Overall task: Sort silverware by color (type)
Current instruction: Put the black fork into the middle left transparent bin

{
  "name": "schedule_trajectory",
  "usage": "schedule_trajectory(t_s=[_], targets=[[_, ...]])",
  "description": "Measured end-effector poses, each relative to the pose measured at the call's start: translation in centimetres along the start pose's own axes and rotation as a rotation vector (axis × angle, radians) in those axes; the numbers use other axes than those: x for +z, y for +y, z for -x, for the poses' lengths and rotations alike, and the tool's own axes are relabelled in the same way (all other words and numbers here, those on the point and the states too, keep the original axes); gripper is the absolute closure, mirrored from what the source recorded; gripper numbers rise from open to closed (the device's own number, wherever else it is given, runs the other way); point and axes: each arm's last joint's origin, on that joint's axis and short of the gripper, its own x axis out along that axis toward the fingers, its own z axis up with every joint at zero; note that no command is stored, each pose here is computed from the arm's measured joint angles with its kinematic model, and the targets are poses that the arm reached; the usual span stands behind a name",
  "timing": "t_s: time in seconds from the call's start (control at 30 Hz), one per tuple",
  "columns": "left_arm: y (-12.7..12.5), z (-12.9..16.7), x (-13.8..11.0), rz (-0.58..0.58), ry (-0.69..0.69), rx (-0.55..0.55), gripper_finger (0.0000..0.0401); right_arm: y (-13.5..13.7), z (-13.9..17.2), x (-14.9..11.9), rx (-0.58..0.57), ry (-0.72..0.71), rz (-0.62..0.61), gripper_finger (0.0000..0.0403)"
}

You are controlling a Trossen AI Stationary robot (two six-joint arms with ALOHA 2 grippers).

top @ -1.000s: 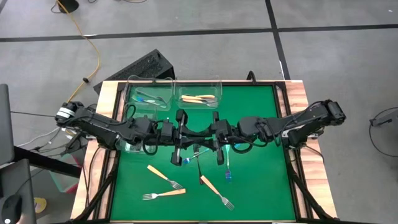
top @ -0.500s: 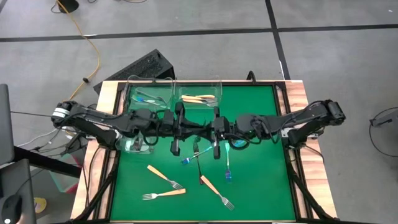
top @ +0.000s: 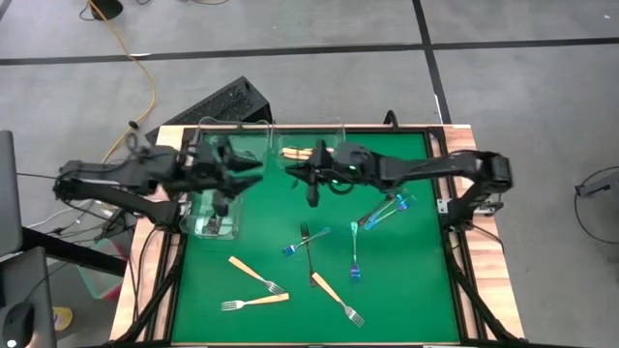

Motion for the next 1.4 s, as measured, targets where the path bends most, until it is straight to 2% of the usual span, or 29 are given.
schedule_trajectory(t_s=[0.1, 0.27, 0.43, 0.6, 0.87, 0.97, 1.13, 1.27, 1.4], targets=[[0.4, 2.8, 1.1, 0.047, -0.04, 0.068, 0.0249, -0.6, -2.3, -1.0, 0.056, 0.038, -0.033, 0.039], [1.1, 6.9, 2.7, 0.091, -0.147, 0.119, 0.0248, -0.1, -6.5, -0.8, 0.124, 0.017, -0.012, 0.039], [1.7, 9.7, 3.5, 0.051, -0.207, 0.13, 0.0248, 0.6, -10.9, -0.3, 0.168, -0.021, 0.069, 0.039], [2.4, 11.9, 3.5, 0.059, -0.216, 0.178, 0.0248, 1.0, -15.1, 0.2, 0.198, -0.055, 0.094, 0.039], [3.1, 13.5, 2.3, 0.117, -0.118, 0.213, 0.0248, 1.1, -20.0, -1.2, 0.199, -0.09, 0.15, 0.039], [3.3, 13.6, 1.9, 0.143, -0.087, 0.235, 0.0248, 1.0, -21.0, -2.9, 0.195, -0.108, 0.186, 0.039], [3.4, 13.7, 1.6, 0.143, -0.059, 0.255, 0.0248, 0.6, -21.7, -5.0, 0.164, -0.063, 0.405, 0.039], [3.4, 13.7, 1.5, 0.155, -0.061, 0.277, 0.0248, 0.4, -22.3, -6.6, 0.161, -0.046, 0.53, 0.0386], [3.5, 13.7, 1.5, 0.156, -0.065, 0.295, 0.0248, 0.4, -22.4, -7.3, 0.166, -0.013, 0.565, 0.0386]])
